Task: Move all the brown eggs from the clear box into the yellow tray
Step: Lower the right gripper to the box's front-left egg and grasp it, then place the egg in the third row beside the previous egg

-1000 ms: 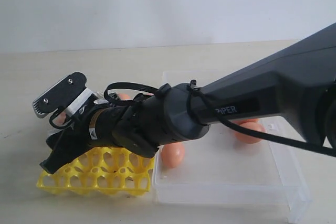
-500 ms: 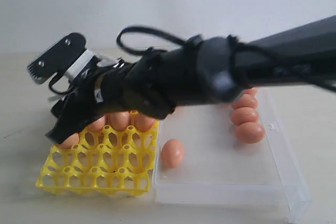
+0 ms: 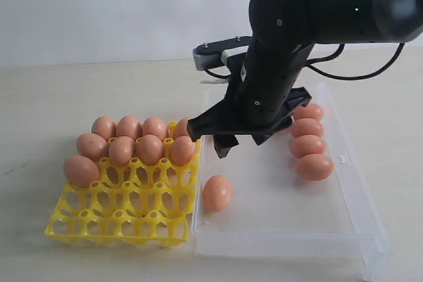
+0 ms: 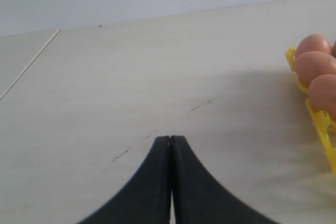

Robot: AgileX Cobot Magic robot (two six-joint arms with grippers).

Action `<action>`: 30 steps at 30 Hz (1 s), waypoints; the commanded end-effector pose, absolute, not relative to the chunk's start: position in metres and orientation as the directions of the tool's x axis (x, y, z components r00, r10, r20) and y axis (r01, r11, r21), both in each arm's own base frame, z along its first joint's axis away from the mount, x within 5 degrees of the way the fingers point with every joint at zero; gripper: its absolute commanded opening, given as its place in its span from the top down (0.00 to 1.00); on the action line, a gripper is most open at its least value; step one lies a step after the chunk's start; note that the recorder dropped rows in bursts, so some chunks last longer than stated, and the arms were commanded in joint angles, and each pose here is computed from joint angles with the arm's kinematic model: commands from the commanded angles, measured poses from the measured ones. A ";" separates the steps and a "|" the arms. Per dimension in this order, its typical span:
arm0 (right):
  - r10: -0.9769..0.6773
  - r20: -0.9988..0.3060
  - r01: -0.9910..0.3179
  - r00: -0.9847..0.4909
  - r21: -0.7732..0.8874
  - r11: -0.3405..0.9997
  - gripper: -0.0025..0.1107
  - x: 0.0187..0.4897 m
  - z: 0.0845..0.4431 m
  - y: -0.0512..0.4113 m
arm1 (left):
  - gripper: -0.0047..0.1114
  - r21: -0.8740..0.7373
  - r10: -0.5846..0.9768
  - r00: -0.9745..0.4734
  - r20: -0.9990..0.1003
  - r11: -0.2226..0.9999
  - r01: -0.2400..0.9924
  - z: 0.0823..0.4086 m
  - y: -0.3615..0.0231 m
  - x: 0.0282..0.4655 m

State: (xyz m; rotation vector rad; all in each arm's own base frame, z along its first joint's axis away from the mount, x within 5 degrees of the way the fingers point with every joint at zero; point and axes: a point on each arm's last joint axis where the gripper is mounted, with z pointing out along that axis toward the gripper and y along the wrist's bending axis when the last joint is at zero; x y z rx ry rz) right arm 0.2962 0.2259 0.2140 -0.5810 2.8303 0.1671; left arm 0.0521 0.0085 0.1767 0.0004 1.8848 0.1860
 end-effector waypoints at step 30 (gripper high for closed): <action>-0.211 -0.237 -0.270 -0.948 0.254 0.929 0.65 0.300 0.122 0.230 | 0.96 0.121 0.089 -0.299 -0.950 0.988 -0.091 0.179 0.008 0.052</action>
